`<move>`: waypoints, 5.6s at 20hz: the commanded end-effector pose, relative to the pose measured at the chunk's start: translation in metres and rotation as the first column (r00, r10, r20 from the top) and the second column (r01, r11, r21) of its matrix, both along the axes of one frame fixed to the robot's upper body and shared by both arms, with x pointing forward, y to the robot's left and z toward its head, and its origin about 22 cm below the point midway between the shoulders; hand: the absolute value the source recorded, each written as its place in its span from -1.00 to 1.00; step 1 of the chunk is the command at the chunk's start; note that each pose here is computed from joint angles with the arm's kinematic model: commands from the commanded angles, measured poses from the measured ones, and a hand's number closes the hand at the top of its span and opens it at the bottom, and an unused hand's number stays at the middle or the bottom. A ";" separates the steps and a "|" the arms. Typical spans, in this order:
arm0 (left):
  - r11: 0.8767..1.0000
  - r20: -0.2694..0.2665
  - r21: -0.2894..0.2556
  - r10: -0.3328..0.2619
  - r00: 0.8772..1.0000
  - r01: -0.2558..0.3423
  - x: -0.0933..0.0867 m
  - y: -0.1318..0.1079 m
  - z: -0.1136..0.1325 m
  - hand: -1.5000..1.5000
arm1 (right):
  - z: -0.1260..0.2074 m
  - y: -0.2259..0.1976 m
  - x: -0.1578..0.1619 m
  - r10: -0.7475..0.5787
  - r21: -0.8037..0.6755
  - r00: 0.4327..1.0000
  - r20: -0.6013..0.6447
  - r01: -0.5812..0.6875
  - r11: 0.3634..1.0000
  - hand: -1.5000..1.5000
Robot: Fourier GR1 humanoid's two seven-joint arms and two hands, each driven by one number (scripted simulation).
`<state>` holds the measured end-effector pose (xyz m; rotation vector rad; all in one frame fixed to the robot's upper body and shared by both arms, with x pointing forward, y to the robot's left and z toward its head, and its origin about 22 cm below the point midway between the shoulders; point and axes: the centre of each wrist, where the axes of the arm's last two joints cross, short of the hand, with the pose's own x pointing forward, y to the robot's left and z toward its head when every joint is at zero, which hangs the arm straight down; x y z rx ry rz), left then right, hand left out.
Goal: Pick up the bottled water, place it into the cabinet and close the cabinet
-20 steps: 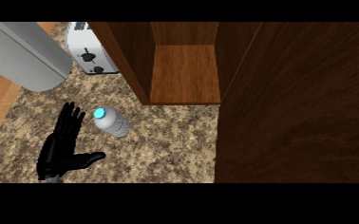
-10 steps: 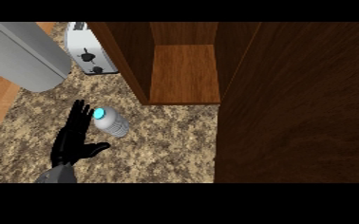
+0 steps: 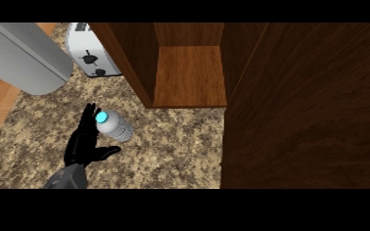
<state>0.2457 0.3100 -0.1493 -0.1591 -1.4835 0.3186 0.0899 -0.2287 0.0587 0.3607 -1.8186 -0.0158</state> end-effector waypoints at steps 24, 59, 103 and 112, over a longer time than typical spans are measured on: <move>0.954 0.086 -0.232 -0.175 0.981 0.191 0.024 -0.052 -0.005 -1.00 | 0.000 0.003 0.005 0.013 0.005 1.000 -0.013 -0.013 1.000 -1.00; 0.953 0.158 -0.271 -0.098 0.983 0.138 -0.013 0.000 0.005 1.00 | -0.023 -0.002 -0.004 0.021 0.018 0.999 -0.044 -0.020 1.000 -1.00; 0.966 0.254 0.257 -0.095 0.963 0.028 0.130 -0.218 0.234 1.00 | -0.013 0.018 0.022 0.062 0.041 0.997 -0.046 -0.060 0.997 -1.00; 0.925 0.218 0.369 0.010 0.976 -0.092 0.135 -0.218 0.222 1.00 | -0.022 0.023 0.029 0.081 0.060 0.996 -0.039 -0.079 0.995 -1.00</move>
